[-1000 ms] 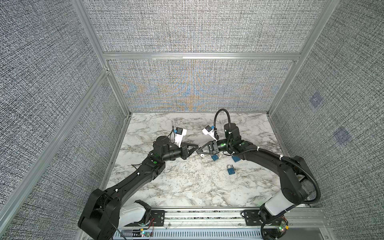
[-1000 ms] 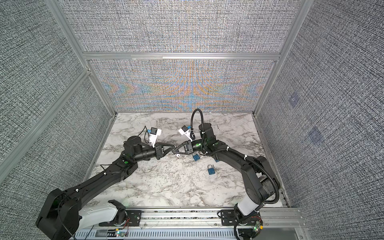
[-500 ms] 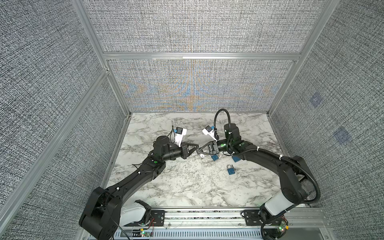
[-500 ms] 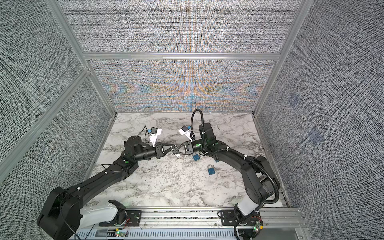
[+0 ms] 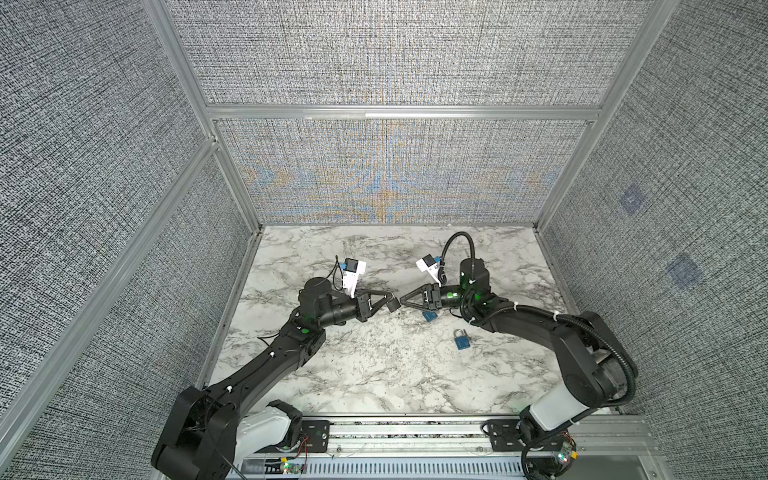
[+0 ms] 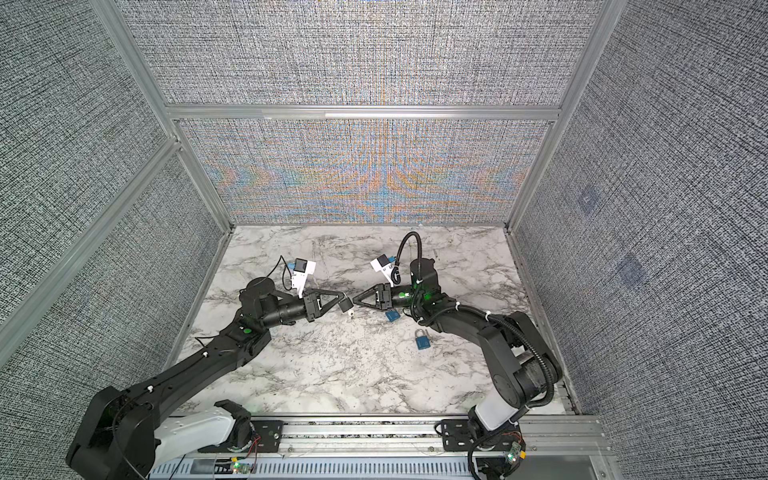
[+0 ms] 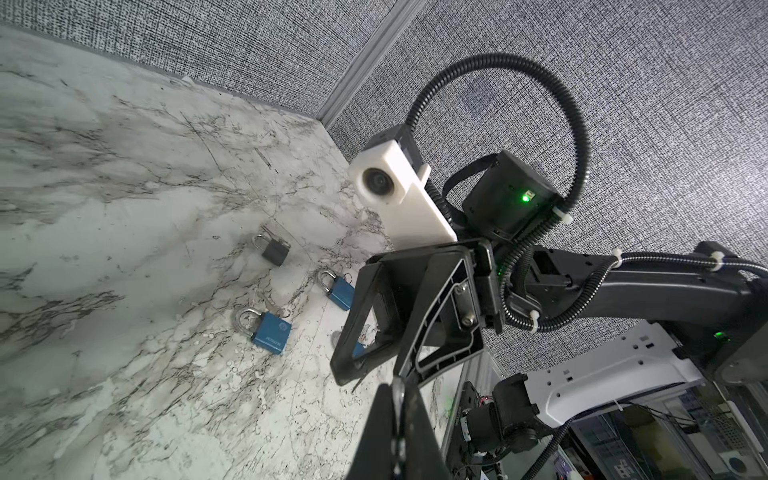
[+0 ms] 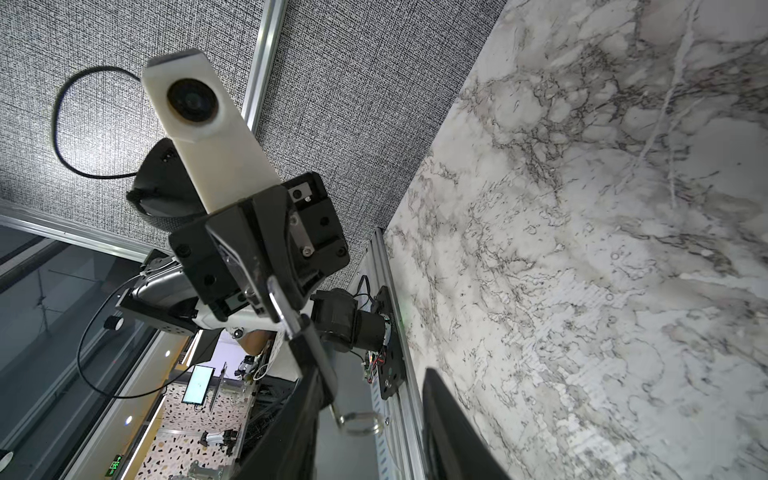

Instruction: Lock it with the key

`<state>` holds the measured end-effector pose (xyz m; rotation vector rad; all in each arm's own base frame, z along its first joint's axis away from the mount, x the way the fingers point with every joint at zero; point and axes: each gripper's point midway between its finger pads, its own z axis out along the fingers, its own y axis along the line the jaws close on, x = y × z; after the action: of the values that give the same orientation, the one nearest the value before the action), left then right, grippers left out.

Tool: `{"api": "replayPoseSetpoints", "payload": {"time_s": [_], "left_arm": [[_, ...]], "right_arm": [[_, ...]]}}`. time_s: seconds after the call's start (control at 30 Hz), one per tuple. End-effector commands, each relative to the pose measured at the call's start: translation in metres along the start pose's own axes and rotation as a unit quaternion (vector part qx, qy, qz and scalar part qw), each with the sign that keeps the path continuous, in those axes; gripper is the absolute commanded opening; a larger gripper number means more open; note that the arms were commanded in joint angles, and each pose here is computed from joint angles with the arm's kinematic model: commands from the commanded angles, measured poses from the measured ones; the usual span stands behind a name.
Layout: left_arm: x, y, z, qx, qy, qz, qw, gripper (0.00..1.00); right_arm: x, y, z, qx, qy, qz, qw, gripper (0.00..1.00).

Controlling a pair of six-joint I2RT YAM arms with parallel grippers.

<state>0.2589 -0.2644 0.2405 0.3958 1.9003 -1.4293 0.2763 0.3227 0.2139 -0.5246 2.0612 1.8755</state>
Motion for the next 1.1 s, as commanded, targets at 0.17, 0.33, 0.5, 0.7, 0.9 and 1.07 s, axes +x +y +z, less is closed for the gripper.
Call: {"api": "replayPoseSetpoints", "payload": {"time_s": [0.17, 0.33, 0.5, 0.7, 0.9, 1.07], "left_arm": [[-0.019, 0.007, -0.002, -0.029, -0.034, -0.012, 0.999, 0.00], [-0.020, 0.007, -0.001, -0.028, -0.036, -0.019, 0.999, 0.00], [-0.021, 0.009, -0.002, -0.033, -0.039, -0.021, 0.998, 0.00], [-0.021, 0.009, -0.001, -0.032, -0.037, -0.022, 0.999, 0.00], [-0.023, 0.011, -0.003, -0.037, -0.044, -0.027, 0.998, 0.00], [-0.034, 0.016, -0.010, -0.051, -0.067, -0.032, 0.996, 0.00]], "right_arm": [[0.002, 0.014, 0.009, -0.018, -0.002, -0.022, 1.000, 0.38], [0.006, 0.019, 0.014, -0.023, 0.005, -0.027, 0.999, 0.31], [0.006, 0.022, 0.018, -0.027, 0.010, -0.030, 0.999, 0.21], [0.007, 0.020, 0.022, -0.026, 0.015, -0.029, 0.999, 0.12], [0.008, 0.015, 0.023, -0.019, 0.015, -0.021, 0.999, 0.00], [0.015, 0.008, 0.021, -0.014, 0.015, -0.009, 1.000, 0.00]]}}
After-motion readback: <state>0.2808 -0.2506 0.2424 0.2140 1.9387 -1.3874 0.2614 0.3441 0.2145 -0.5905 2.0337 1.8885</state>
